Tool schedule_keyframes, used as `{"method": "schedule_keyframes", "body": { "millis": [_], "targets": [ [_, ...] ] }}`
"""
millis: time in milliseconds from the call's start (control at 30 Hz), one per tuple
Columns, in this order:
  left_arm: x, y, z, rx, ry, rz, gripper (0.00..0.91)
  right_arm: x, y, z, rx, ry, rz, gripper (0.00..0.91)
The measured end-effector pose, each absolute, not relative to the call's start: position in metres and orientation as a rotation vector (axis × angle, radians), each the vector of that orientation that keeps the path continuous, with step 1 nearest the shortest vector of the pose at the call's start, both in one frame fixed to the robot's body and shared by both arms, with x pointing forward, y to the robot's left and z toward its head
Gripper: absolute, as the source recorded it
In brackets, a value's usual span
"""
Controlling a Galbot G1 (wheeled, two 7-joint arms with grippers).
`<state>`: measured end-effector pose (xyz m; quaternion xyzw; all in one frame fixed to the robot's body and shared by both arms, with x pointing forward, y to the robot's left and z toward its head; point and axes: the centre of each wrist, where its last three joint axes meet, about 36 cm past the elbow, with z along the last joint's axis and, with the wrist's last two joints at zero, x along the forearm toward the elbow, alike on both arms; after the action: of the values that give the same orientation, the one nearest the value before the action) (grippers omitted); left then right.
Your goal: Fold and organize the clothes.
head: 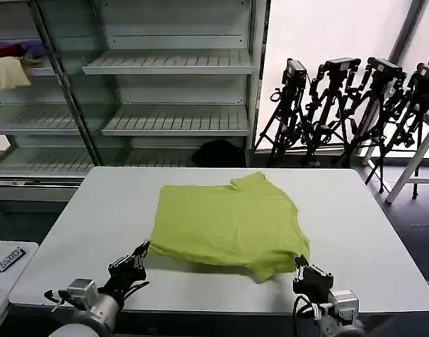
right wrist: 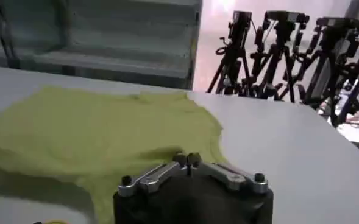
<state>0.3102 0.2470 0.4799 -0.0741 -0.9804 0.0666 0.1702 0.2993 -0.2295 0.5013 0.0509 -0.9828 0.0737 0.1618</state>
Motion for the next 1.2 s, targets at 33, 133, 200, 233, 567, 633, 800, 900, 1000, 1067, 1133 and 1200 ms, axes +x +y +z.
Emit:
{"method": "schedule_keyframes", "body": {
  "millis": [33,133,200,233,567,633,800,900,1000,1067,1133,1200],
  "targets": [
    [0.314,0.246,0.479,-0.211,-2.789,0.193,0.0,0.304,-0.231,0.5,0.154,-2.813,0.215,0.0],
    [0.324,0.246,0.477,-0.207,-2.803,0.196,0.0,0.32,-0.236,0.495,0.187,-2.838,0.217,0.0],
    [0.331,0.245,0.476,-0.207,-2.811,0.197,0.0,0.331,-0.238,0.491,0.211,-2.849,0.212,0.0],
    [0.335,0.245,0.475,-0.205,-2.815,0.198,0.0,0.336,-0.239,0.489,0.224,-2.854,0.211,0.0],
    [0.367,0.24,0.461,-0.173,-2.821,0.181,0.01,0.377,-0.245,0.469,0.311,-2.876,0.217,0.0],
    [0.372,0.24,0.459,-0.166,-2.819,0.175,0.01,0.384,-0.246,0.466,0.32,-2.88,0.223,0.0],
    [0.383,0.241,0.452,-0.149,-2.812,0.162,0.01,0.4,-0.245,0.459,0.323,-2.889,0.232,0.0],
    [0.389,0.24,0.448,-0.139,-2.808,0.158,0.02,0.408,-0.246,0.455,0.324,-2.893,0.241,0.0],
    [0.394,0.24,0.444,-0.133,-2.802,0.151,0.03,0.415,-0.247,0.452,0.321,-2.896,0.25,0.252],
    [0.397,0.239,0.442,-0.131,-2.798,0.145,0.04,0.419,-0.246,0.45,0.317,-2.896,0.256,0.907],
    [0.4,0.239,0.44,-0.128,-2.797,0.138,0.081,0.423,-0.246,0.448,0.311,-2.898,0.264,0.907],
    [0.403,0.238,0.439,-0.126,-2.794,0.133,0.111,0.427,-0.245,0.446,0.304,-2.903,0.269,0.907]
  ]
}}
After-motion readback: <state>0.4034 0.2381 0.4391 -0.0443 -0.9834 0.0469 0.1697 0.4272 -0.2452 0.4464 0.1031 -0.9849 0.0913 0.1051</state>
